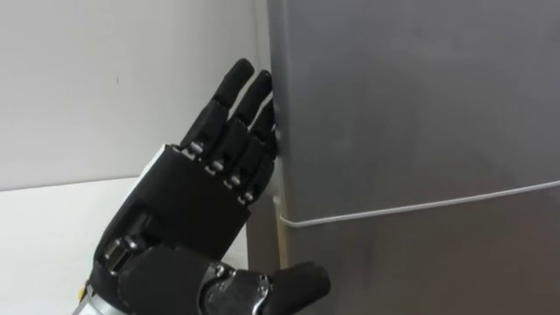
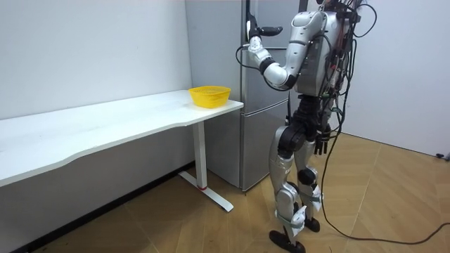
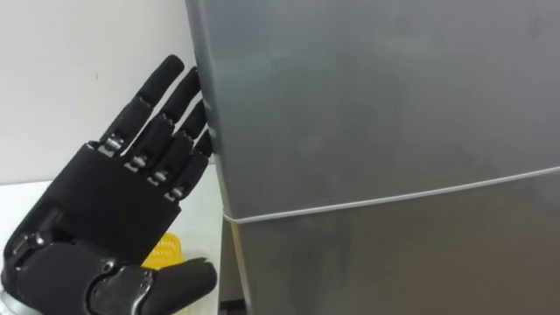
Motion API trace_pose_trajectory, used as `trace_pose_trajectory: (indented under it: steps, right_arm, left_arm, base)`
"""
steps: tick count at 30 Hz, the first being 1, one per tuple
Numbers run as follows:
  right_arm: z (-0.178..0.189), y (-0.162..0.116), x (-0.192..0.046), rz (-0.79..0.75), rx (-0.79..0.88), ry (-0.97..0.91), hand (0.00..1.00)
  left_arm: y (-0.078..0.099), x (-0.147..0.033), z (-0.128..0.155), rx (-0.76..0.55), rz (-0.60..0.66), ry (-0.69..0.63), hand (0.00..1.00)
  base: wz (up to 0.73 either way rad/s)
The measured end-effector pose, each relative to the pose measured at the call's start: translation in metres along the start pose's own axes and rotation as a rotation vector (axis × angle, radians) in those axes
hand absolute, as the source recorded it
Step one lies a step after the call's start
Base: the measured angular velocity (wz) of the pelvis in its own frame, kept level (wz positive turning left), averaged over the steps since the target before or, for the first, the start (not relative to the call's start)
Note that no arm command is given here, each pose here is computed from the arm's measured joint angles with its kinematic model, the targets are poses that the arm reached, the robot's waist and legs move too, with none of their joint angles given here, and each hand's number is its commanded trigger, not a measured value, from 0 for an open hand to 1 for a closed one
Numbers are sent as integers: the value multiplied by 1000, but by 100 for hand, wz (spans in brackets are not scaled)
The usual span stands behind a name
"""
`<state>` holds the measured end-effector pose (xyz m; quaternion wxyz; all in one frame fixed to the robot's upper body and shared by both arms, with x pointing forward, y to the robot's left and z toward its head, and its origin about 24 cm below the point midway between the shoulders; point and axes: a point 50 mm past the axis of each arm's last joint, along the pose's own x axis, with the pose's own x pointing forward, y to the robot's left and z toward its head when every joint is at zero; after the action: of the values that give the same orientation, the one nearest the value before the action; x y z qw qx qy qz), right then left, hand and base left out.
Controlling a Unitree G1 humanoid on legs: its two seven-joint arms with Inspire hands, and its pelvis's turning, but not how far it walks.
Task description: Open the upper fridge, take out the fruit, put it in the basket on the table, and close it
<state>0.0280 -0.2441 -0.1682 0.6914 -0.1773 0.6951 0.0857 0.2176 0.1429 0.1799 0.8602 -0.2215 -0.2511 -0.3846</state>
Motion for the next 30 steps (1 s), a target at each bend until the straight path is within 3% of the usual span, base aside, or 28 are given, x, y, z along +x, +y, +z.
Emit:
trace_pose_trajectory:
  steps: [15, 19, 23, 30]
  right_arm:
    - [10, -3, 0, -9, -126, -8, 0]
    - [13, -4, -1, -14, -135, -18, 0]
    - [12, -4, -1, -15, -133, -18, 0]
    - [12, -4, 0, -11, -123, -19, 0]
  left_arm:
    - [-19, 7, -15, -128, -94, -19, 0]
    - [-23, 8, -18, -142, -111, -23, 14]
    - [-20, 7, -20, -146, -106, -11, 0]
    - [-25, 5, -20, -180, -204, -14, 0]
  base:
    - [7]
    - [1]
    - [3]
    - [-6]
